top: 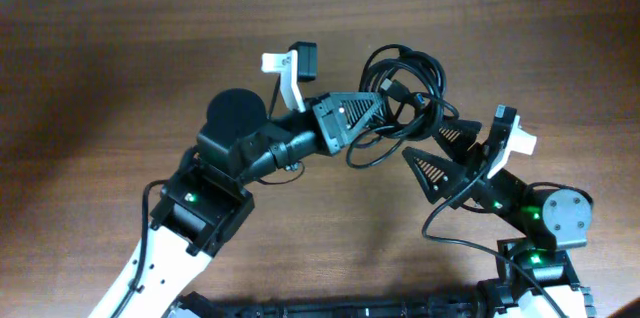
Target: Untangle cables
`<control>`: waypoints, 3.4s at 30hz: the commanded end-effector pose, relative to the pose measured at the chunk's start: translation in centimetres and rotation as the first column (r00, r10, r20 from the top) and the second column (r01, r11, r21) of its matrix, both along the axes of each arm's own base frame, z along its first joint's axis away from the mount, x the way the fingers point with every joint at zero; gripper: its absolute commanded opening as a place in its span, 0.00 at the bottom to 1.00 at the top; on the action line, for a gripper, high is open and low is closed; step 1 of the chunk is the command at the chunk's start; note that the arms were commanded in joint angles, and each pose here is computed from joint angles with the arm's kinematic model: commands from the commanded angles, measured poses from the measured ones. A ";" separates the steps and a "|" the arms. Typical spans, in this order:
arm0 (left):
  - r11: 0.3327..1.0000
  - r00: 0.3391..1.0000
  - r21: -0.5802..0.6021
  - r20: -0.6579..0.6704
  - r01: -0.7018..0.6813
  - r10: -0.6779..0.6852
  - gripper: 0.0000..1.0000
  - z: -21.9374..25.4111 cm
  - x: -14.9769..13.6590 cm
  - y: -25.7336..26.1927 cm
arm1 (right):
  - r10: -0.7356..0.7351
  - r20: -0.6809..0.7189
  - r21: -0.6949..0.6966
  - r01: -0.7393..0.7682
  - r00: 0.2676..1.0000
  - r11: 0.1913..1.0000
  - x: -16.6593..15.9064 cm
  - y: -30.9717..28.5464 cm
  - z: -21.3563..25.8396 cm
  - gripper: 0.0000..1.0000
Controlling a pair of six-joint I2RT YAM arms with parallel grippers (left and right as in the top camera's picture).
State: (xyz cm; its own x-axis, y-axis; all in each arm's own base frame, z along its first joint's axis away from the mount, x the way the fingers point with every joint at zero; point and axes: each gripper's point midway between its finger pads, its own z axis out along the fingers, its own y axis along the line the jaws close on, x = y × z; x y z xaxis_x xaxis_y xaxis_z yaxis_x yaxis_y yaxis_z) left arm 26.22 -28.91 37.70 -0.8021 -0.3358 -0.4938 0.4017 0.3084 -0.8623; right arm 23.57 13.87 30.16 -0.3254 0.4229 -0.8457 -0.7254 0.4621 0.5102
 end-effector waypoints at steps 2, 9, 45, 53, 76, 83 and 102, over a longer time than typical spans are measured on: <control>1.000 1.000 -0.026 0.031 -0.004 0.004 0.00 1.1 -0.6 -1.3 | -0.006 0.032 -0.012 0.007 0.999 1.000 0.1 -0.1 0.6 0.66; 0.999 0.999 -0.027 0.032 0.024 -0.023 0.00 1.0 -1.2 -2.2 | 0.017 0.032 -0.017 -0.017 0.999 1.000 -0.3 0.2 0.6 0.52; 0.999 0.998 0.019 0.057 -0.030 0.029 0.00 0.1 0.9 -0.5 | -0.167 -0.319 0.105 0.210 0.933 0.972 3.2 -2.6 -3.2 0.78; 0.980 0.948 0.159 0.313 -0.117 0.063 0.00 0.0 2.5 0.6 | -0.159 -0.286 0.087 0.191 0.945 0.978 3.0 -2.4 -3.0 0.80; 0.783 0.561 0.538 0.769 -0.311 -0.306 0.00 -1.7 3.4 1.5 | -0.078 -0.075 0.011 0.079 0.994 0.997 1.4 -1.0 -0.8 0.94; 0.813 0.526 0.551 0.755 -0.186 -0.392 0.00 -2.4 1.5 0.1 | -0.035 -0.017 0.008 0.035 0.999 0.999 0.6 -0.4 0.1 0.94; 0.819 0.518 0.571 0.719 -0.062 -0.462 0.20 -3.5 -0.9 -1.4 | -0.052 -0.016 0.012 0.052 0.999 0.999 0.8 -0.6 0.2 0.04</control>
State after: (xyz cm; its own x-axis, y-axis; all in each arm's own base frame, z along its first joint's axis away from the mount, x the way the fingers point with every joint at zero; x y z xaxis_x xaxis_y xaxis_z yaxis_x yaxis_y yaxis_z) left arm 25.99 -30.03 33.74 0.0073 0.2713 -0.9625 0.9115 0.3940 0.1180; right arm 24.26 13.48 29.71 -0.3389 0.4404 -0.8314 -0.6920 0.4820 0.5374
